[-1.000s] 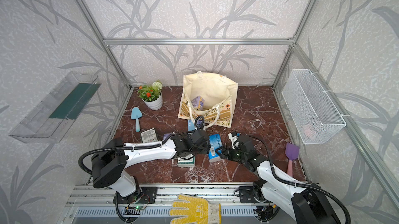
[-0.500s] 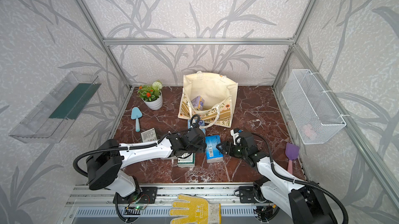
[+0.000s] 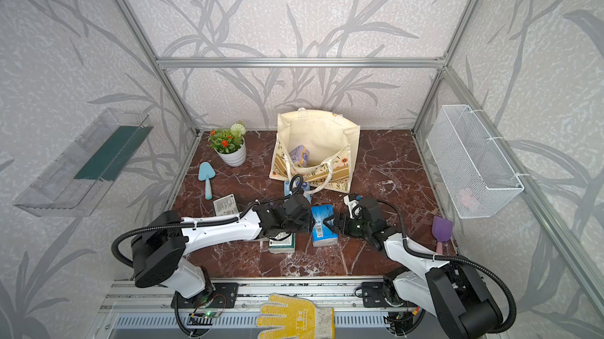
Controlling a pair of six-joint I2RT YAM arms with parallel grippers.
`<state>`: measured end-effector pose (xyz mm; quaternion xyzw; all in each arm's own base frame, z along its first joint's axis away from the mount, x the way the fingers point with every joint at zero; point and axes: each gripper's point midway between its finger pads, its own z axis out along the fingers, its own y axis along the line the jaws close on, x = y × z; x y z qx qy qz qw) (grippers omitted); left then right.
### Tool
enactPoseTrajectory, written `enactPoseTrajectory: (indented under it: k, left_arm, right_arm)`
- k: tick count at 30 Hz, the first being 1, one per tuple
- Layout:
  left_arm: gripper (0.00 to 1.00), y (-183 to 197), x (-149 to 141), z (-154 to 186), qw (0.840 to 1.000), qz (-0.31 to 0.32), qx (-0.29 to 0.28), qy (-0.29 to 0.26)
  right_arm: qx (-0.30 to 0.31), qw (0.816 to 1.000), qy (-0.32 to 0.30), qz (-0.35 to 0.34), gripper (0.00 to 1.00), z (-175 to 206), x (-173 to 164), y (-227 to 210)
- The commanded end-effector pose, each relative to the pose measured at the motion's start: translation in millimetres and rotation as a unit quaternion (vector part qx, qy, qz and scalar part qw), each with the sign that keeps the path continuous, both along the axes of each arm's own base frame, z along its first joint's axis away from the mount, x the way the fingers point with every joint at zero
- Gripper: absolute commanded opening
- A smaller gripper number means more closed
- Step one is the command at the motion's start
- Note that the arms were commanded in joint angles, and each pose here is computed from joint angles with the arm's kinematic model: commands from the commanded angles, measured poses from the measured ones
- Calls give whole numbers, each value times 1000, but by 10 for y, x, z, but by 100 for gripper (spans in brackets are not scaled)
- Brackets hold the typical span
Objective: Put tissues into the canvas bag
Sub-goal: Pick up the pack of facial tissues from the center of the board.
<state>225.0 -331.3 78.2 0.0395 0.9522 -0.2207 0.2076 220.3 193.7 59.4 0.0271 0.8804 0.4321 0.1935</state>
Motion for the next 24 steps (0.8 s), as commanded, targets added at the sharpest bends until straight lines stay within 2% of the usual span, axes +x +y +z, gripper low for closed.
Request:
enactPoseTrajectory:
  k: [1, 15, 24]
  left_arm:
    - [49, -8, 11, -16, 1000, 10, 5, 7]
    - [48, 112, -9, -228, 999, 24, 39, 27]
    - [48, 216, -21, -294, 998, 33, 49, 31]
  right_arm:
    - [14, 1000, 7, 6, 82, -76, -21, 47]
    - [16, 999, 8, 28, 82, -170, -69, 212]
    - [21, 999, 8, 30, 77, -141, -50, 292]
